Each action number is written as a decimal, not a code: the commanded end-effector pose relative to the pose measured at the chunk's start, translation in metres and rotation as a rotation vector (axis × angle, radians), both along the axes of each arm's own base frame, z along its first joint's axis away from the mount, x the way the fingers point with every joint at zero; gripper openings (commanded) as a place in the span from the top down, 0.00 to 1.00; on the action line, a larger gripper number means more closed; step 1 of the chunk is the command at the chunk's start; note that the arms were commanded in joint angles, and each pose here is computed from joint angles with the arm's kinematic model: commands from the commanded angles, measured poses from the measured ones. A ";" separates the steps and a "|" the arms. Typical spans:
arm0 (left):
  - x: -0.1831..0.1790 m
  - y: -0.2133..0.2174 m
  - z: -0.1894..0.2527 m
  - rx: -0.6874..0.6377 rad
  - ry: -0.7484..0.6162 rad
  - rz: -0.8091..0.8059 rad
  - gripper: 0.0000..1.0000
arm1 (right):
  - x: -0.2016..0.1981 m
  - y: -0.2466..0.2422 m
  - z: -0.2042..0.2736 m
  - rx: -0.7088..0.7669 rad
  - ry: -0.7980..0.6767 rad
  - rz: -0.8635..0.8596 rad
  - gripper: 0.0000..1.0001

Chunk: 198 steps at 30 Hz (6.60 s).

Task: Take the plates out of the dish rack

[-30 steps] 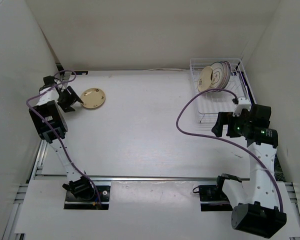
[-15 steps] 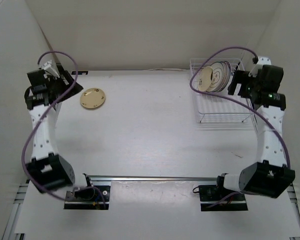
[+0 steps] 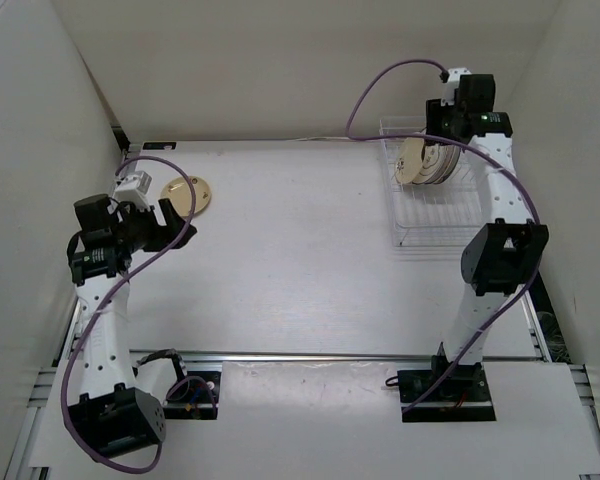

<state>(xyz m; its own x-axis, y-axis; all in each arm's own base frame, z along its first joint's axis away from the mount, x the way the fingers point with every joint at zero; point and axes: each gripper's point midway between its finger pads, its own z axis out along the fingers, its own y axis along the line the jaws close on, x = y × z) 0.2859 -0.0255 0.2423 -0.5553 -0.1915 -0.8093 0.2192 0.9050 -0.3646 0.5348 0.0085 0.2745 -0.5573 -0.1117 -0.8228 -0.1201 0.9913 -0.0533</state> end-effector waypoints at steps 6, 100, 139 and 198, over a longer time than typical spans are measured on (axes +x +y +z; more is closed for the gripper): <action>-0.005 -0.001 -0.023 0.042 0.033 -0.067 0.11 | 0.016 0.018 -0.029 -0.035 0.061 0.042 0.43; -0.026 -0.098 -0.023 -0.633 0.311 -0.516 0.00 | -0.248 0.262 0.013 0.710 0.490 1.011 0.99; 0.007 -0.103 -0.063 -0.533 0.413 -0.446 0.89 | -0.249 0.416 -0.059 0.671 0.688 1.240 0.84; 0.238 0.129 -0.170 -0.415 0.445 0.275 0.69 | -0.327 0.057 -0.072 0.182 0.378 0.419 0.00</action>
<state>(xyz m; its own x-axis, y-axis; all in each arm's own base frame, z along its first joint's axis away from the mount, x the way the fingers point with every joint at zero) 0.5147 0.0946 0.0553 -0.7158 -0.6500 -0.2554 -0.2945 0.6125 -0.7335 0.2065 0.0563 0.1985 -0.7625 -0.2857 -0.5805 -0.4679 0.8631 0.1898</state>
